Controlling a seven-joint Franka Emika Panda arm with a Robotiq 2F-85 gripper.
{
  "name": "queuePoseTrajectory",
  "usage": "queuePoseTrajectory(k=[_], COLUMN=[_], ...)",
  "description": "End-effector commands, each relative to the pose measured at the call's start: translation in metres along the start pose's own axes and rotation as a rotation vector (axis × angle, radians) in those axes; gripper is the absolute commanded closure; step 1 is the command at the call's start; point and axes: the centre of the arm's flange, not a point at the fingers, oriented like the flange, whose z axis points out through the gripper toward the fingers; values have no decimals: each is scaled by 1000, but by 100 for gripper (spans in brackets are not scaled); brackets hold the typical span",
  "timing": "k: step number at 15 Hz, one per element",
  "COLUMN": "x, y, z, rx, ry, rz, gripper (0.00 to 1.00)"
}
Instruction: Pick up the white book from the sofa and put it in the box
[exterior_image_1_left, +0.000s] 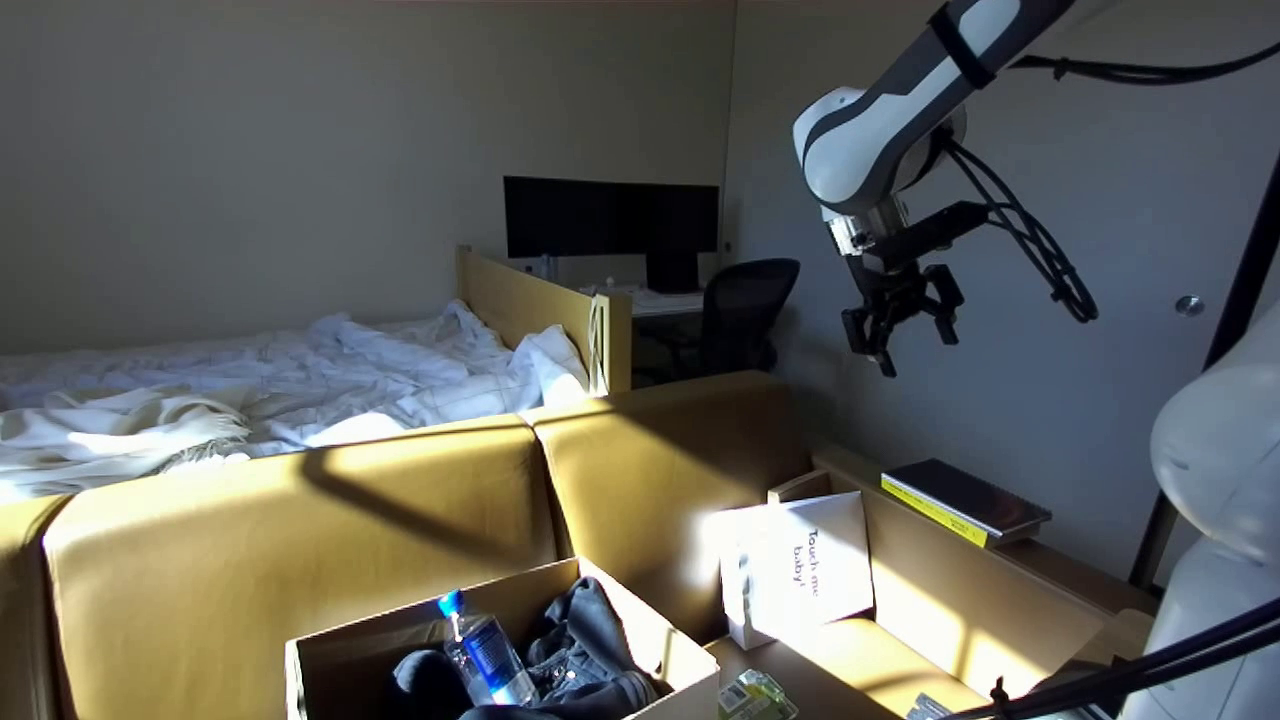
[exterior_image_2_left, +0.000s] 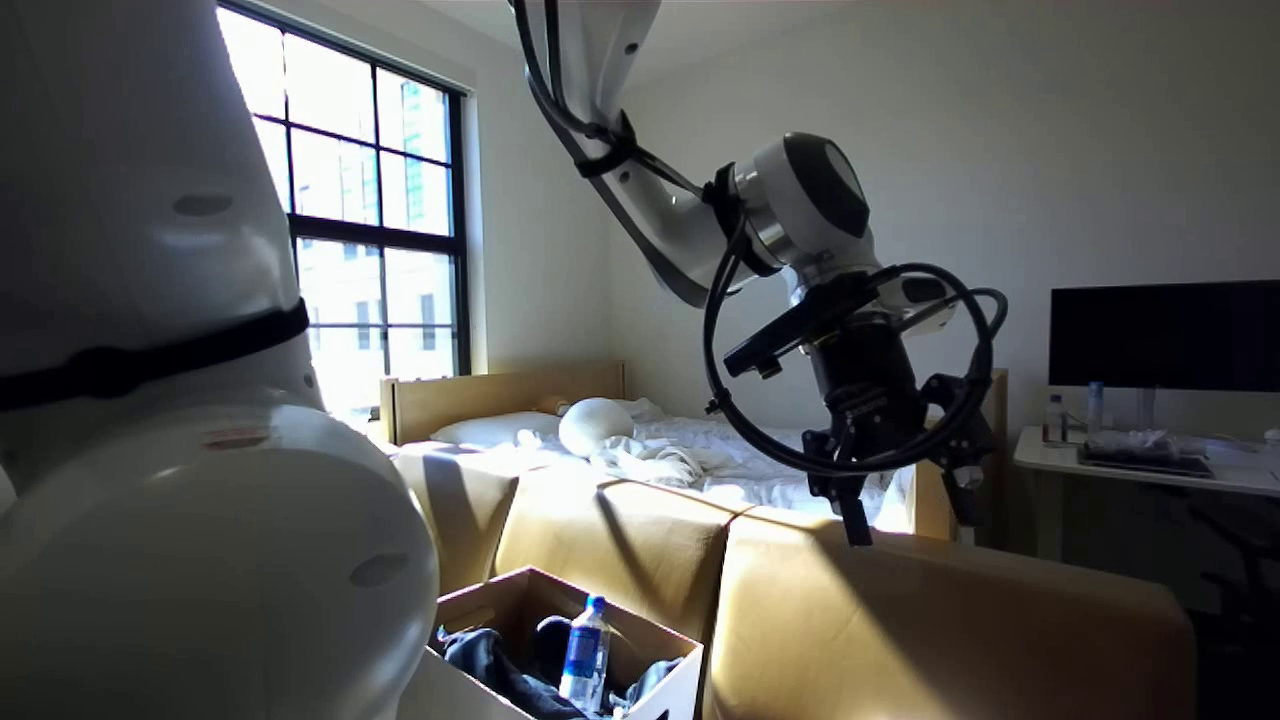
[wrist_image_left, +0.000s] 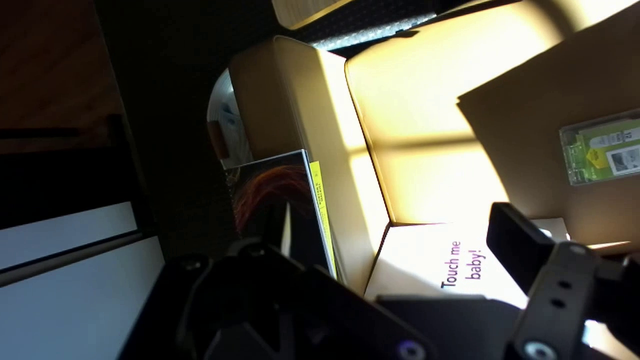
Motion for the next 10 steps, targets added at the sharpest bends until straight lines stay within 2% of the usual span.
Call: queuePoseTrajectory(k=[1, 4, 6, 7, 10], x=[22, 44, 53, 60, 99], y=[70, 126, 135, 126, 88], z=[2, 14, 21, 22, 42], rx=[190, 354, 467, 517, 525], ry=[-62, -98, -95, -90, -6], rz=[-9, 32, 119, 177, 380], gripper=[0, 0, 0, 0, 0])
